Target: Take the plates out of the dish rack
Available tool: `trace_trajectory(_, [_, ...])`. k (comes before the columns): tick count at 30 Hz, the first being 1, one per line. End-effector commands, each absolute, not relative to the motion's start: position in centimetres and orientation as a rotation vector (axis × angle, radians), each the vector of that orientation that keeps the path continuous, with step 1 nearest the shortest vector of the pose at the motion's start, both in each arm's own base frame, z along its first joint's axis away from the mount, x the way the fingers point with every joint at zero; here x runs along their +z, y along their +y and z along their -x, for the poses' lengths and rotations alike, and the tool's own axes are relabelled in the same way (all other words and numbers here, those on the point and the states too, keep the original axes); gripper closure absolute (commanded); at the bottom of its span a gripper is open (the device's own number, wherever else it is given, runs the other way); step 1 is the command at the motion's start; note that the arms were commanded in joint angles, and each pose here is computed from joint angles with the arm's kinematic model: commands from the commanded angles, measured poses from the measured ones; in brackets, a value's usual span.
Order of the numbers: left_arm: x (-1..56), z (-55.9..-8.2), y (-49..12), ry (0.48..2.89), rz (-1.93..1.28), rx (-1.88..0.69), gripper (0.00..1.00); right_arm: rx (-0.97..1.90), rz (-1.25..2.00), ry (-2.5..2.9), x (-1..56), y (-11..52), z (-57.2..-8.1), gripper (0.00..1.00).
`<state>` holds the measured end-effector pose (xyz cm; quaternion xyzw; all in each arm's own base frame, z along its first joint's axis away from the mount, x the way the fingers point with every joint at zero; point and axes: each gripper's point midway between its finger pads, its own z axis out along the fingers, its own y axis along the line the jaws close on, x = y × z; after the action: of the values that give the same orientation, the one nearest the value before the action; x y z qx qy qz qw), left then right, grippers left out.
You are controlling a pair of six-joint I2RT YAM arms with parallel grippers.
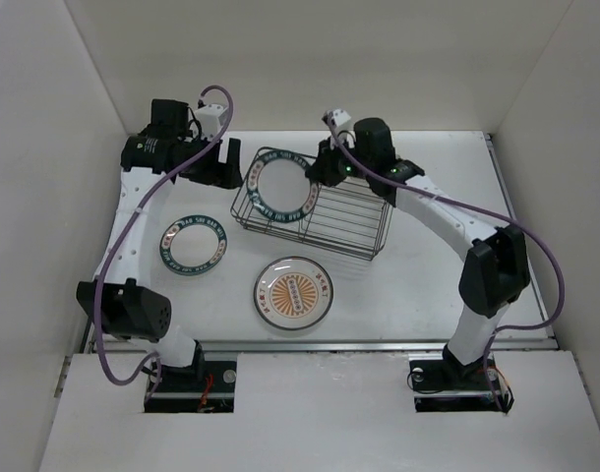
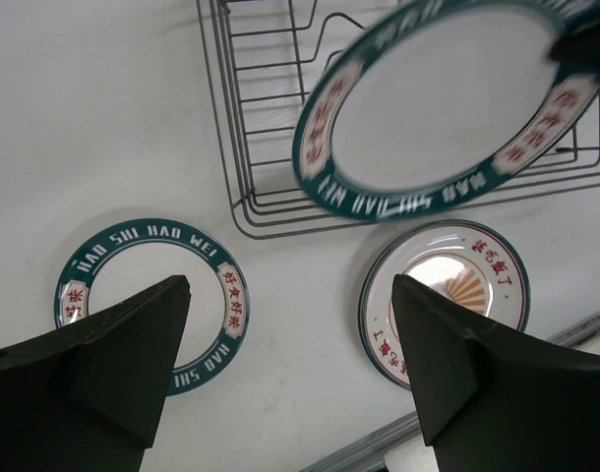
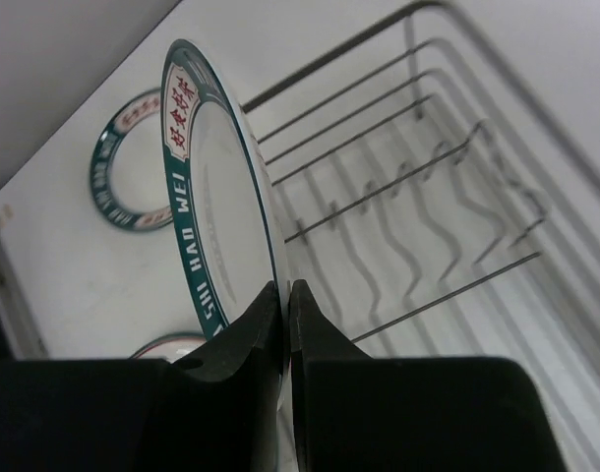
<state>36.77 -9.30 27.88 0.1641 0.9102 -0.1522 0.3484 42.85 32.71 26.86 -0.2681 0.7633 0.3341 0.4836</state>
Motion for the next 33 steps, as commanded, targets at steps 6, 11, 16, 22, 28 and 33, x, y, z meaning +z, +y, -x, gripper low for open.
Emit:
trace_trajectory(6, [24.2,-33.8,-10.1,2.45,-0.565,-0.507,0.19,1.12,0.779,1.779,27.3,38.7,-35.4,1.0])
trace_trajectory(11, [21.1,-32.1,-10.4,2.569,-0.604,-0.586,0.24,1.148,0.782,1.779,26.5,39.4,-34.3,1.0])
trace_trajectory(16, [20.3,-31.2,-10.5,2.599,-0.604,-0.638,0.43,1.191,0.798,1.774,26.2,39.8,-33.5,1.0])
trace_trajectory(22, [21.1,-29.1,-11.6,2.614,-0.647,-0.773,0.9,1.234,0.813,1.761,26.1,40.5,-32.8,1.0])
trace_trajectory(28, [21.8,-27.4,-11.9,2.592,-0.707,-0.824,1.0,1.262,0.85,1.732,26.5,41.7,-31.5,1.0])
trace_trajectory(33, [22.1,-26.8,-11.6,2.598,-0.663,-0.849,1.0,1.266,0.826,1.757,26.0,41.7,-31.7,1.0])
